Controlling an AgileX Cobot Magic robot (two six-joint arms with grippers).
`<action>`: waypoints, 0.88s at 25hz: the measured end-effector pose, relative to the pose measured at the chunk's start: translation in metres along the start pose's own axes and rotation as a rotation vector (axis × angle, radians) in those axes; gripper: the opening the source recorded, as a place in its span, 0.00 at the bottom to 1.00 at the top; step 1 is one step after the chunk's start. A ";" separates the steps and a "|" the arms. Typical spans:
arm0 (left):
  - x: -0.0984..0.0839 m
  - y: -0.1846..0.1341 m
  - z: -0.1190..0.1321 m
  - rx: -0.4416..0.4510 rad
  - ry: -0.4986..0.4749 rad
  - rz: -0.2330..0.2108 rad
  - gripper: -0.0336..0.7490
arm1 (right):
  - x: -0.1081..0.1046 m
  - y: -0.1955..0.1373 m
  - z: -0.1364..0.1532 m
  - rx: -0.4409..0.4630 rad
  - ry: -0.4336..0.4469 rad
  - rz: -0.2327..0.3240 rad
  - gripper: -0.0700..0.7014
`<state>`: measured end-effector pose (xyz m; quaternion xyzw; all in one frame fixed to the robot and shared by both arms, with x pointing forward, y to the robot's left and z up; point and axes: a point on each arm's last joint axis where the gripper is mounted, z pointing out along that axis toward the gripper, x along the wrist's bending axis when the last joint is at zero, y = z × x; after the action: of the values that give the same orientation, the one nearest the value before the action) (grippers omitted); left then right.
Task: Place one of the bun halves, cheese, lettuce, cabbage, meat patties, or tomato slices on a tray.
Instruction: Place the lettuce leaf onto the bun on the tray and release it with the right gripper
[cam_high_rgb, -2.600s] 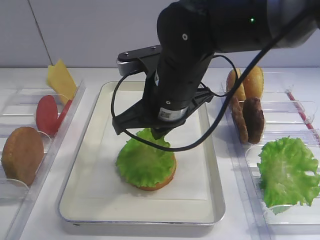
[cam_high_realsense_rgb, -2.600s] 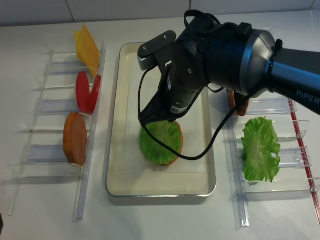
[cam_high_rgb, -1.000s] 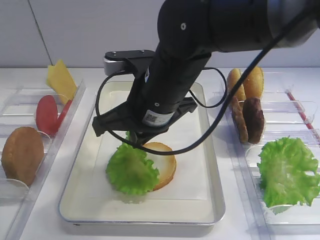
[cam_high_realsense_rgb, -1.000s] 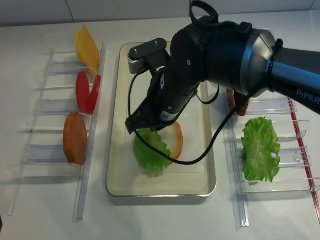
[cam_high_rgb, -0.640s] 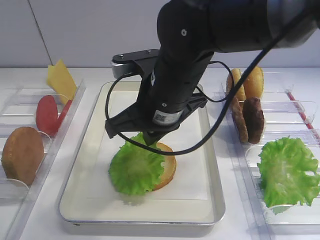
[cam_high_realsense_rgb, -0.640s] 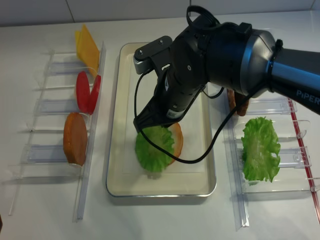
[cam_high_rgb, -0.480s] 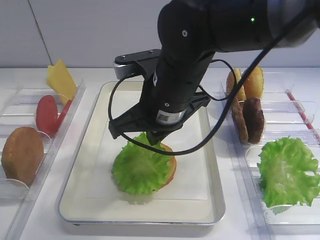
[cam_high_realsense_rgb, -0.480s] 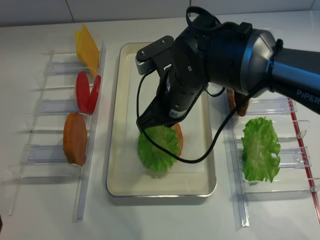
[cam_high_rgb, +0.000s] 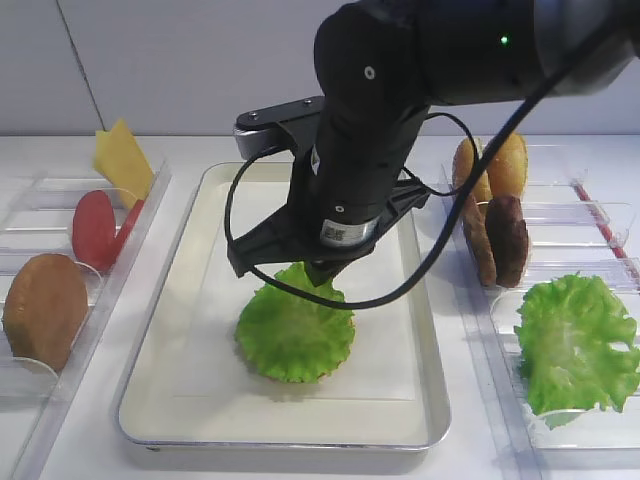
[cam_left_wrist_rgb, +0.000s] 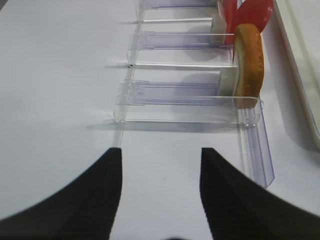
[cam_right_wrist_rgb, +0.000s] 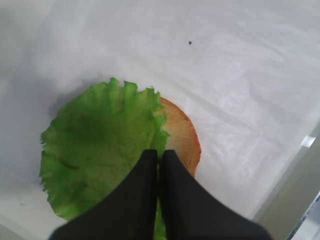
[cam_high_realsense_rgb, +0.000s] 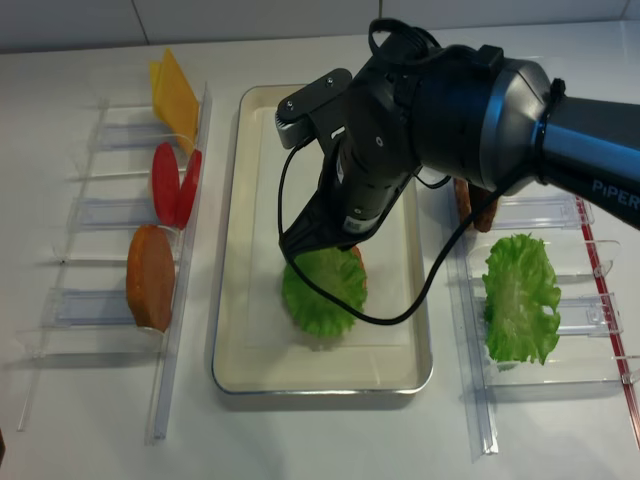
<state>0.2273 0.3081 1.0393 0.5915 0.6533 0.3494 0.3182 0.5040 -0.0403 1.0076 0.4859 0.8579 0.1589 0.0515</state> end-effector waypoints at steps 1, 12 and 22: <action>0.000 0.000 0.000 0.000 0.000 0.000 0.52 | 0.000 0.000 0.000 -0.001 -0.003 0.003 0.14; 0.000 0.000 0.000 0.000 0.000 0.000 0.52 | 0.000 0.000 0.000 0.002 -0.002 -0.025 0.55; 0.000 0.000 0.000 0.000 0.000 0.000 0.52 | -0.004 0.002 -0.007 0.030 -0.051 -0.057 0.87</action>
<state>0.2273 0.3081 1.0393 0.5915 0.6533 0.3494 0.3182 0.5059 -0.0440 1.0147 0.4657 0.8721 0.1320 0.0707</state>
